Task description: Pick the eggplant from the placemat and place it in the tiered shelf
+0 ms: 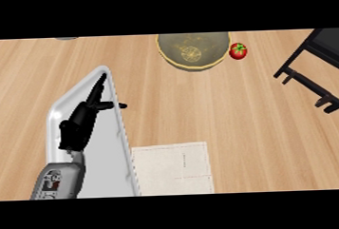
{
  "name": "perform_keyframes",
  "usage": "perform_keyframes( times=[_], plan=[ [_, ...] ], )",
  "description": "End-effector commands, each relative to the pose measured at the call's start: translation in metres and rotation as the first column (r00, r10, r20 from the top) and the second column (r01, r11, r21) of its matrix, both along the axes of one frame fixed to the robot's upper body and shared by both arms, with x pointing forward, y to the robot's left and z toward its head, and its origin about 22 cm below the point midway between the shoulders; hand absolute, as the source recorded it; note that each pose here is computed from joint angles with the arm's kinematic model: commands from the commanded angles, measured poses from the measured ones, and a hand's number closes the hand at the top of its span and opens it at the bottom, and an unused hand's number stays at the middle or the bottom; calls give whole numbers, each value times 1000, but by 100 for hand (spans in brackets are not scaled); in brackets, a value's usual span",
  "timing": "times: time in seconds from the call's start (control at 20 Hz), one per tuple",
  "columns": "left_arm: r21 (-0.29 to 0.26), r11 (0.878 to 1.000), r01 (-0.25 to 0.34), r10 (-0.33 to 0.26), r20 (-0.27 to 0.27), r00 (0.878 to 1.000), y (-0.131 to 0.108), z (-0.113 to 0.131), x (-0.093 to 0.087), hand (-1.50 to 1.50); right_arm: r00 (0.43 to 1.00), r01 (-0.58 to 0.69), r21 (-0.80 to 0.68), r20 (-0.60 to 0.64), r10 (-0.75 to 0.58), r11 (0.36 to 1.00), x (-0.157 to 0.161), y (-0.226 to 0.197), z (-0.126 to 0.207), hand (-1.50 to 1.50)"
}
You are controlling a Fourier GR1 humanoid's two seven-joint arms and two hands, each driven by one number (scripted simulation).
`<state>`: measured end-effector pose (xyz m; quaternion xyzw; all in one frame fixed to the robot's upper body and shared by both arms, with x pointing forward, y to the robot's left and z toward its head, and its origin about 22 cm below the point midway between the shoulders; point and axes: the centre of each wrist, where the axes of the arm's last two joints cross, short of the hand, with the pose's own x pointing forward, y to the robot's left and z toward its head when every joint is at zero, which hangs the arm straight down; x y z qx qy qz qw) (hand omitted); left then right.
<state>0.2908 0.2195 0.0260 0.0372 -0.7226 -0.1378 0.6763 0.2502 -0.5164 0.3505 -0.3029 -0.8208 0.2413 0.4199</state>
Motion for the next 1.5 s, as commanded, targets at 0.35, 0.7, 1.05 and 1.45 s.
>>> perform_keyframes(
  times=[0.35, 0.7, 1.05, 1.45],
  plan=[
    [-7, 999, -40, 40, -26, 999, 9, -12, 2, 0, 990, 25, -122, 141, -8, 992, 59, 24, -33, 150],
    [-13, 999, -33, 32, -23, 999, -7, -5, -1, 0, 994, 35, 5, 105, -36, 999, 105, 41, -66, 150],
    [-15, 1000, -1, 1, -33, 999, -14, -6, -5, 0, 994, -93, 222, 84, 76, 971, 117, 36, -76, 150],
    [-11, 1000, -1, 1, -47, 999, -19, -5, -5, 0, 993, -101, 214, 80, 86, 972, 128, 36, -87, 150]
  ],
)
